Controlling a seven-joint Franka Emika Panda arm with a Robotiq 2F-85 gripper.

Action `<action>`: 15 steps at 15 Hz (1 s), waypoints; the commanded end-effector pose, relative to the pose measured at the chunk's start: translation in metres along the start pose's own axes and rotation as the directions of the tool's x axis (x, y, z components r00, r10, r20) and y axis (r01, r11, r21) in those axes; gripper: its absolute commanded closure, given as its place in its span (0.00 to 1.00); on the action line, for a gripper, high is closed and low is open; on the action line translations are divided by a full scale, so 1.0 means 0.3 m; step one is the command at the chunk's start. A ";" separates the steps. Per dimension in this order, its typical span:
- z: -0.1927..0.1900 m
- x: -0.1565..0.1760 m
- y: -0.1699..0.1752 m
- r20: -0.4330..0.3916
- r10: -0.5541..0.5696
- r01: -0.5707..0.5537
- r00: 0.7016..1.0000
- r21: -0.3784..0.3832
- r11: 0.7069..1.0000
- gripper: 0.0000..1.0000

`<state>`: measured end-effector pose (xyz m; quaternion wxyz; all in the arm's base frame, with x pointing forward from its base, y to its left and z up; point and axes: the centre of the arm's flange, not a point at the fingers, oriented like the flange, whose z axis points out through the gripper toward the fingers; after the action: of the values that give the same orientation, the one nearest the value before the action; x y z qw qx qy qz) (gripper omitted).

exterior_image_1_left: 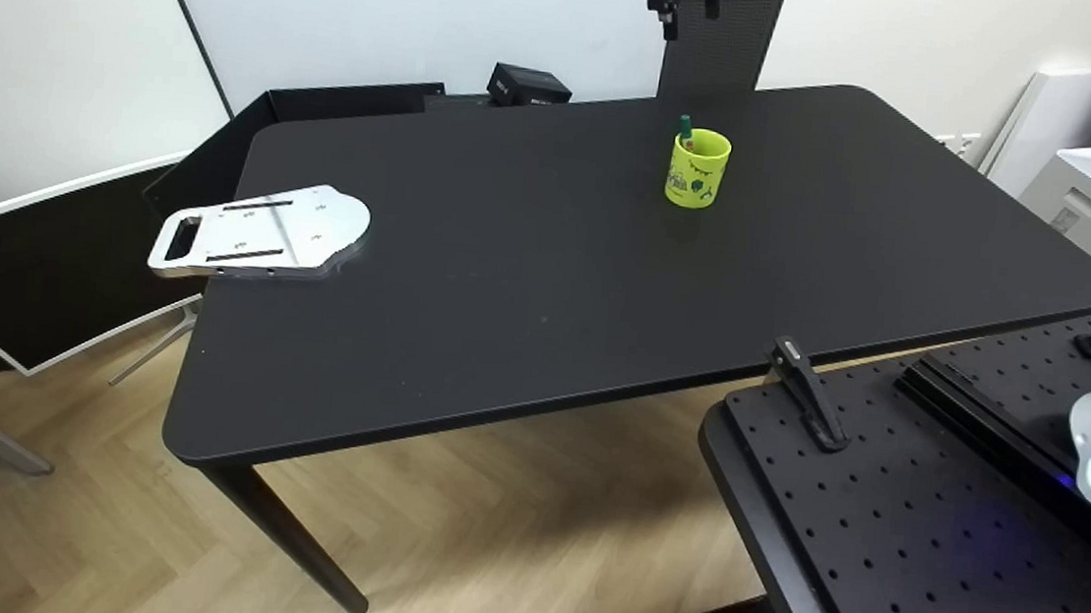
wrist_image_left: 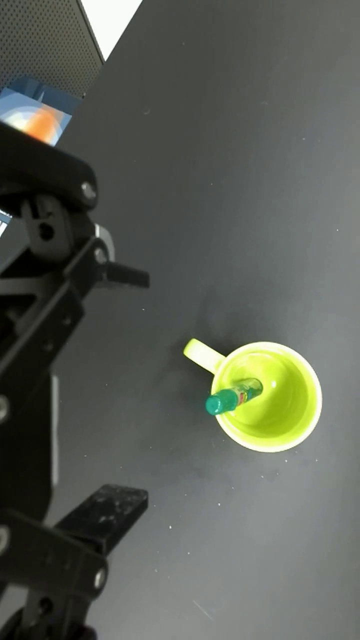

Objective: Remove the marker from the mug.

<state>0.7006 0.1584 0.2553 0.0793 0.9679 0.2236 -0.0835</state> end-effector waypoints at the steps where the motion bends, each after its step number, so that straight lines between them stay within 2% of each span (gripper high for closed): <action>1: 0.018 0.087 0.000 0.025 -0.019 0.019 0.999 0.021 1.000 0.00; 10: 0.129 0.080 -0.079 0.104 -0.143 0.139 0.984 0.048 0.989 0.00; 15: 0.180 0.063 -0.080 0.131 -0.173 0.166 0.976 0.061 0.984 0.00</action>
<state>0.6939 0.1807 0.1984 0.0640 0.9427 0.2898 -0.1527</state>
